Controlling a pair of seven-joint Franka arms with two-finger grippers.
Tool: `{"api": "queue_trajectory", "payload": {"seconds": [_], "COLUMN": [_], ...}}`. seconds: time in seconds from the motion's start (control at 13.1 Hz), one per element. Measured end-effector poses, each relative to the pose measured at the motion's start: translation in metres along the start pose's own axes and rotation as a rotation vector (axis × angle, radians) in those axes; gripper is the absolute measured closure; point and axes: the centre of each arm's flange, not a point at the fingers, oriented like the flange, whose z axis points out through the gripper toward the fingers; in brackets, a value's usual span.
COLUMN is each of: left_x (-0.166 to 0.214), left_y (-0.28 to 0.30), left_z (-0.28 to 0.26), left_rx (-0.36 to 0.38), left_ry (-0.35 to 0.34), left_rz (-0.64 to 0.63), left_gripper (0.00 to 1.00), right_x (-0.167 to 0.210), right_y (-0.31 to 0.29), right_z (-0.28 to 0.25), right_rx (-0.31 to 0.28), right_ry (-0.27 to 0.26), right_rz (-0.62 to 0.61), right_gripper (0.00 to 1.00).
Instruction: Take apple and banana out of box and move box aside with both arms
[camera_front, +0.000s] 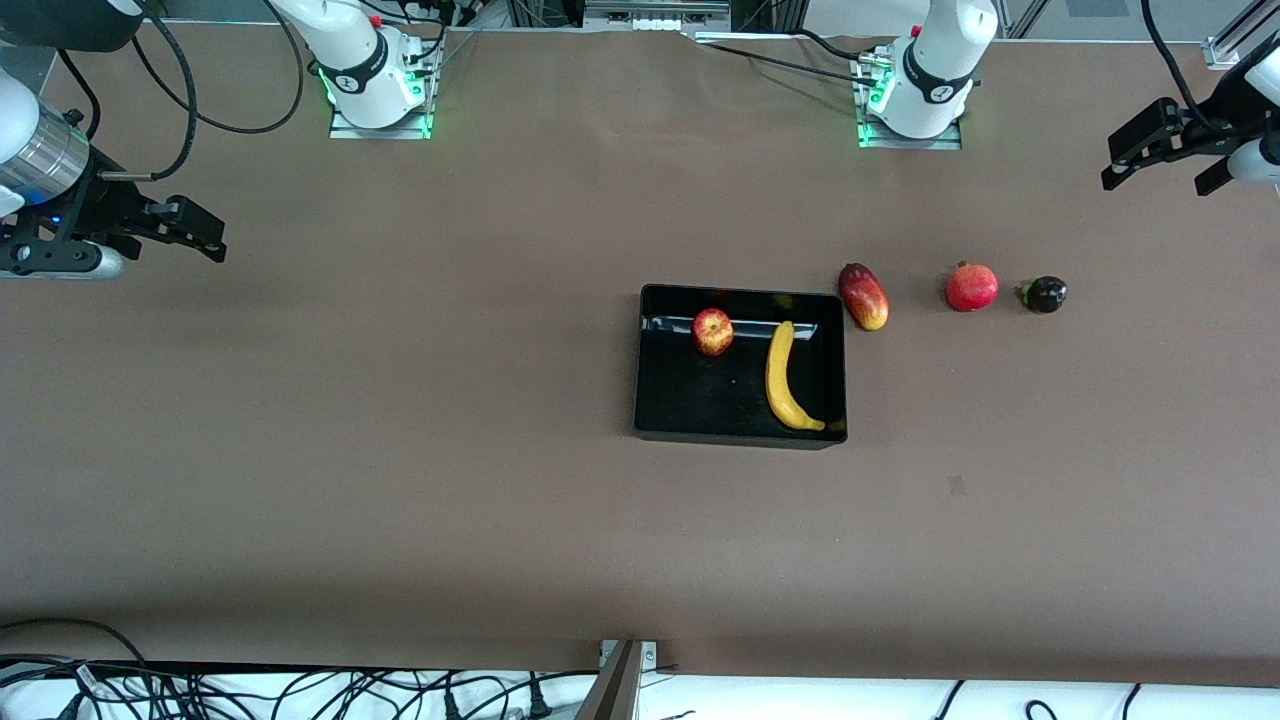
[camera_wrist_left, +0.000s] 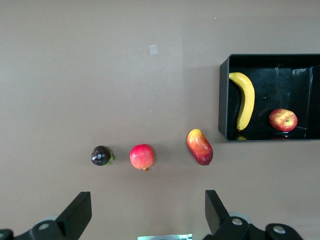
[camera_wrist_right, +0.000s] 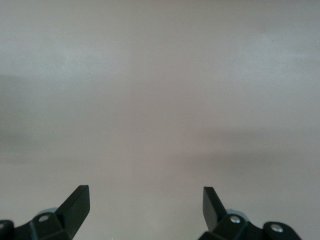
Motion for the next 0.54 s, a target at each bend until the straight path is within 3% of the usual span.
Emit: {"api": "queue_trajectory", "payload": {"seconds": [0.54], "left_x": [-0.0004], "left_y": [-0.0007], "left_z": [0.0002], "left_rx": [0.0], "left_ry": [-0.002], "left_rz": [-0.009], "left_gripper": [0.0], "right_x": [0.0], "right_y": [0.0], "right_z": [0.0], "right_rx": [0.0], "right_ry": [0.0], "right_rz": [0.0], "right_gripper": [0.0]}}
